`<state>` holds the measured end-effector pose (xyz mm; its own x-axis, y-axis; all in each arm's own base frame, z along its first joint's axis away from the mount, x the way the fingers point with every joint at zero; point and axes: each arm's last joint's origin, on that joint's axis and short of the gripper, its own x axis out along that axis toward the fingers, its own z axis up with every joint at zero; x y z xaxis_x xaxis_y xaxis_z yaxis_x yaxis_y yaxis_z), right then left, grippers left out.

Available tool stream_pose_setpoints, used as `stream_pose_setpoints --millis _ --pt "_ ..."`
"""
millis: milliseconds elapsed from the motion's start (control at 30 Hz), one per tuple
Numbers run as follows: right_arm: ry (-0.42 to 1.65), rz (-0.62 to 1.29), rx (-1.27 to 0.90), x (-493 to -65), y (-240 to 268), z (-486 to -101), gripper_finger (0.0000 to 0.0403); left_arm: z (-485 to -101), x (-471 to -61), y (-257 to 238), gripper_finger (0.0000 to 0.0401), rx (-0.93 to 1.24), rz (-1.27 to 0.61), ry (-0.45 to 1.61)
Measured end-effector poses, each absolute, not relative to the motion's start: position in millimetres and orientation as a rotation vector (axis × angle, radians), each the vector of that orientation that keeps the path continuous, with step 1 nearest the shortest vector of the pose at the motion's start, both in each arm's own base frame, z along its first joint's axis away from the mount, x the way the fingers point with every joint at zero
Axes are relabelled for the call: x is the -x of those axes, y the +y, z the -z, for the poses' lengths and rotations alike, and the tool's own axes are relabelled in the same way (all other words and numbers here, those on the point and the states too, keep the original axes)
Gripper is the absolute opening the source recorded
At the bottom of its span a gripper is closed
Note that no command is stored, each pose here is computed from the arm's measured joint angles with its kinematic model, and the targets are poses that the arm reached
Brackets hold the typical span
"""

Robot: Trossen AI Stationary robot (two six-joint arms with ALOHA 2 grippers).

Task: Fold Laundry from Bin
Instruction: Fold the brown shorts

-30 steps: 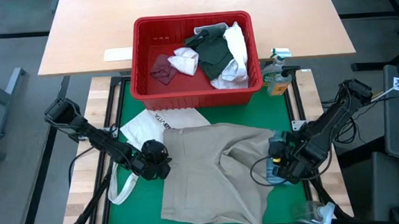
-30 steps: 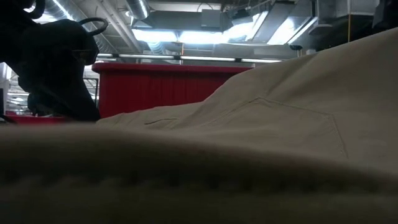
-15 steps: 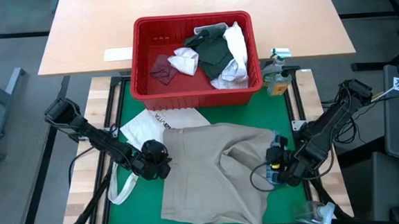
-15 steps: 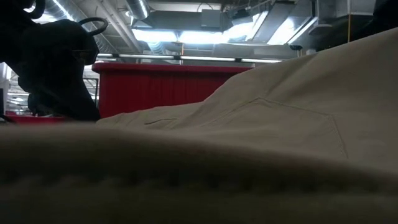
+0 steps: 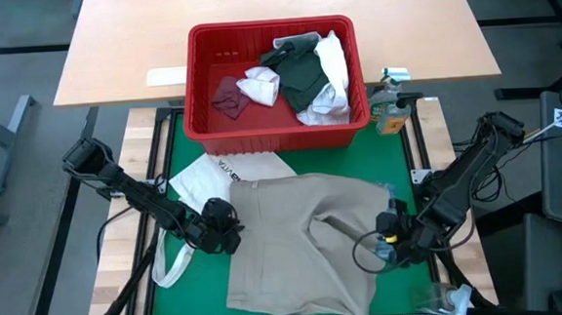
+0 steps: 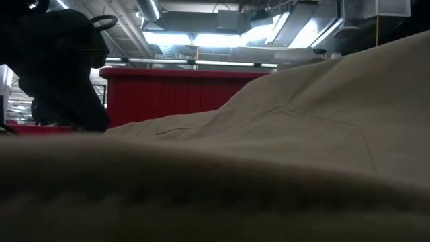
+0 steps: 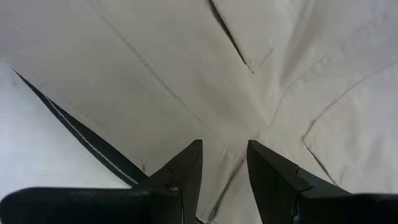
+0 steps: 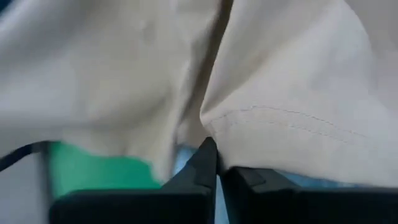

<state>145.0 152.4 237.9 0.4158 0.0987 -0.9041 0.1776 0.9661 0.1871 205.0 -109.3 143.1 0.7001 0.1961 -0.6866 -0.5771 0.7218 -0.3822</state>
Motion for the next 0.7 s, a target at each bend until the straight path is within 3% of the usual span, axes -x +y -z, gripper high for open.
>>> stream_pose_setpoints --millis 233,433,700 --pt "1.319 -0.171 -0.490 -145.5 166.7 -260.7 0.0011 -143.0 -205.0 -109.4 0.0121 0.625 -0.461 0.666" --pt "1.470 -0.125 -0.556 -138.4 163.7 -258.0 0.0005 -143.6 -205.7 -110.1 0.0121 0.637 -0.449 0.666" --pt "1.490 -0.084 -0.542 -136.3 160.9 -256.6 0.0014 -128.9 -208.6 -114.1 0.0121 0.612 -0.410 0.767"
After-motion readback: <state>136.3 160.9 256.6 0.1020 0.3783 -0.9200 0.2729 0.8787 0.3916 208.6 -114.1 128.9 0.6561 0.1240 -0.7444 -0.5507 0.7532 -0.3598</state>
